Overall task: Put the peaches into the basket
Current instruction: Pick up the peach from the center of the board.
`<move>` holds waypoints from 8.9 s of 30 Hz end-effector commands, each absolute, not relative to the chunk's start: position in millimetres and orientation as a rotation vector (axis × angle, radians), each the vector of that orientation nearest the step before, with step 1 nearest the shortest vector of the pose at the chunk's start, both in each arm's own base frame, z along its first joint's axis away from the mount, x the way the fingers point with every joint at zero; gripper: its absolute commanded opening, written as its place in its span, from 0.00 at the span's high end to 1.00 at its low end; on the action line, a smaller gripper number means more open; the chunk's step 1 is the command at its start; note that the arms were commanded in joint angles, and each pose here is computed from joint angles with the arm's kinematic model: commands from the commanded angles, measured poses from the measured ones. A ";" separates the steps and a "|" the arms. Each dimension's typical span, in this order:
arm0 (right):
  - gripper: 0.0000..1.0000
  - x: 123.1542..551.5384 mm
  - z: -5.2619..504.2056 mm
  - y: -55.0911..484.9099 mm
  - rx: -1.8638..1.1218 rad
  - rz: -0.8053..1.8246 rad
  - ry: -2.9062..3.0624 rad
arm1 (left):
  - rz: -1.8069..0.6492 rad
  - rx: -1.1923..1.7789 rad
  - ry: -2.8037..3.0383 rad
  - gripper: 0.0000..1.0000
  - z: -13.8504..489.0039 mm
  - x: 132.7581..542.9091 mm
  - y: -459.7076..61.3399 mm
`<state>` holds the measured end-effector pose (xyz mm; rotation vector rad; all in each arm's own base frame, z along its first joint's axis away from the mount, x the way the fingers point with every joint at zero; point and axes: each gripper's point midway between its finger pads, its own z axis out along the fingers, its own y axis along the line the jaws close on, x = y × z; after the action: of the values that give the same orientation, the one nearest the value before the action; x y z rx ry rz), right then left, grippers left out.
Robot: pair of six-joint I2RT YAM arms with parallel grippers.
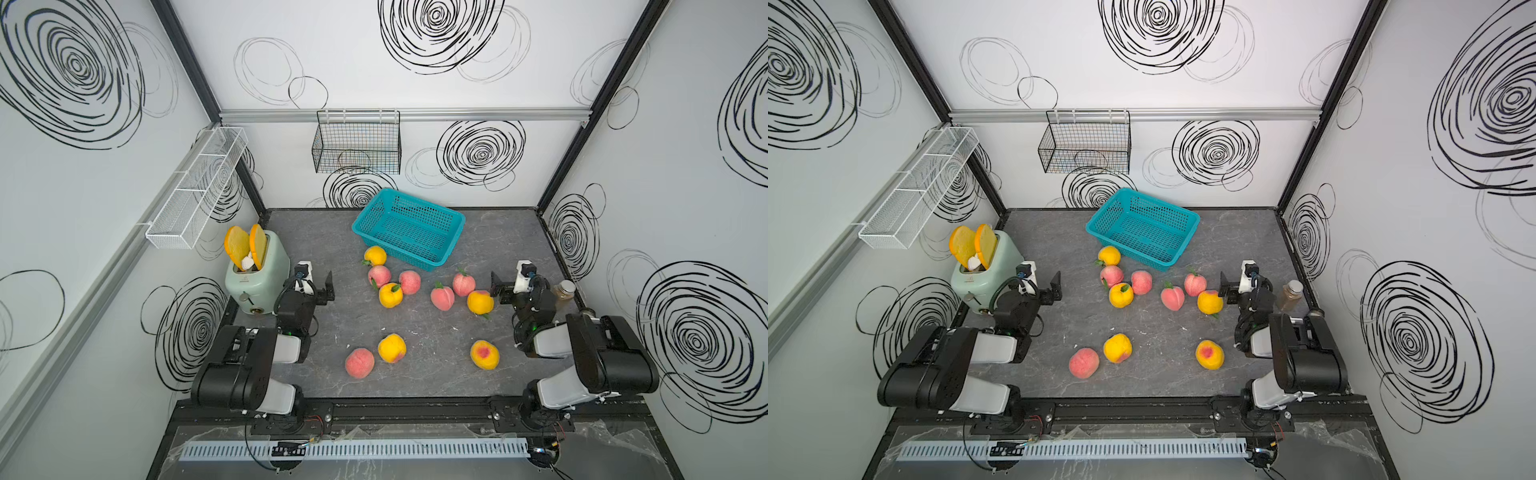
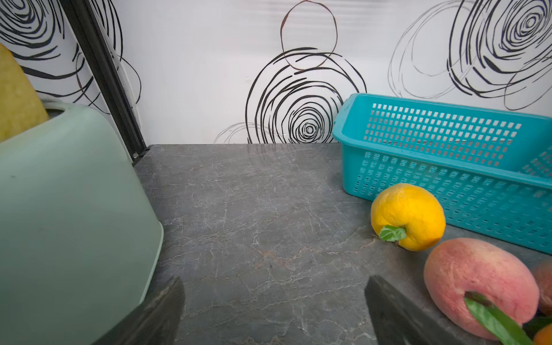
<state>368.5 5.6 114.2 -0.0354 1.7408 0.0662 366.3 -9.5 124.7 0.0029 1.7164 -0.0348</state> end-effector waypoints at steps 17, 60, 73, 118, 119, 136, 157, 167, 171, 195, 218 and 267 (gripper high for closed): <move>0.01 372.0 123.0 7.0 -0.053 0.040 1.710 | -0.023 0.012 1.640 0.02 146.0 371.9 -9.8; 0.01 371.0 126.6 1.5 -0.009 -0.007 1.705 | -0.022 0.012 1.641 0.02 145.6 371.9 -9.8; 0.01 360.3 192.8 -44.9 0.569 0.111 1.628 | 0.001 -0.005 1.650 0.02 150.7 375.1 -8.0; 0.01 374.7 150.6 105.9 0.133 0.449 1.954 | -0.483 0.005 2.165 0.02 177.3 392.2 -135.6; 0.01 374.0 150.8 105.9 0.135 0.439 1.950 | -0.484 0.011 2.204 0.02 173.7 391.7 -140.3; 0.01 371.6 141.9 111.4 0.135 0.398 1.952 | -0.468 0.277 2.629 0.01 128.3 403.5 -198.9; 0.01 370.6 132.1 128.0 0.097 0.369 1.969 | -0.300 0.238 2.727 0.00 81.1 421.1 -202.7; 0.01 371.7 124.3 137.8 0.076 0.376 1.993 | -0.295 0.259 2.747 0.00 69.3 418.3 -204.3; 0.01 371.3 124.6 141.2 0.067 0.378 1.993 | -0.298 0.274 2.758 0.00 63.2 416.8 -207.3; 0.01 370.6 125.2 143.4 0.063 0.378 1.990 | -0.351 0.300 2.805 0.10 42.6 414.2 -213.4; 0.01 372.8 120.1 145.3 0.058 0.371 2.010 | -0.413 0.324 2.793 0.22 48.7 415.3 -215.6; 0.01 376.8 110.7 144.6 0.061 0.344 2.043 | -0.480 0.334 2.376 0.32 163.7 426.2 -208.7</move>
<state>371.4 139.4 101.6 0.0589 2.0634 0.3257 414.8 -214.6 131.4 0.3392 2.5147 -0.5032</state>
